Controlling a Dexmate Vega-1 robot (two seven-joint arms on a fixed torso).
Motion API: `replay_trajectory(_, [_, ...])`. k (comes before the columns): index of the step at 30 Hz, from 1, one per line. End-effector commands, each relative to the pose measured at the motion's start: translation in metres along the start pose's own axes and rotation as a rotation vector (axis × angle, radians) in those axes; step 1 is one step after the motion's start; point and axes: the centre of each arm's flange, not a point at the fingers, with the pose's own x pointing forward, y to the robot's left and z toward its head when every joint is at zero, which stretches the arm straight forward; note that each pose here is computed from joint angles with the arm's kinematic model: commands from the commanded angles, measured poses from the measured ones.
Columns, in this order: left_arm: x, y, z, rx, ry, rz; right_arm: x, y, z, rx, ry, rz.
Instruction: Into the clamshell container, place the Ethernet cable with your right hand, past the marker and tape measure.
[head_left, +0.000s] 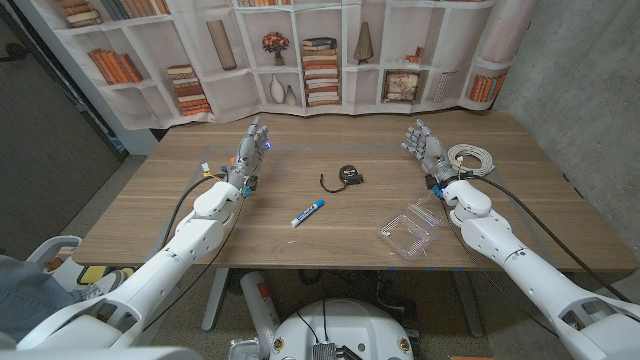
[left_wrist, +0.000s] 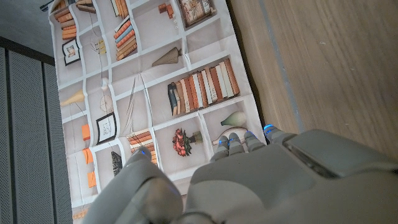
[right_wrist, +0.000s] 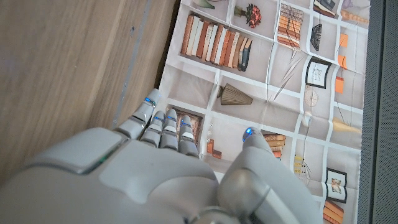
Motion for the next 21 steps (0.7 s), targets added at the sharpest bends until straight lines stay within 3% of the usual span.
replay_trajectory(1, [-0.003,-0.002,-0.003,0.014,0.038,0.000,0.000,0.012,-0.008,0.012,0.008,0.013])
replay_trajectory(7, [-0.001,-0.004,-0.002,0.020,0.044,-0.009,-0.001,0.011,-0.008,0.020,-0.002,0.009])
replay_trajectory(21, [0.000,-0.002,-0.003,0.028,0.058,-0.007,-0.001,0.013,0.004,0.009,-0.046,0.011])
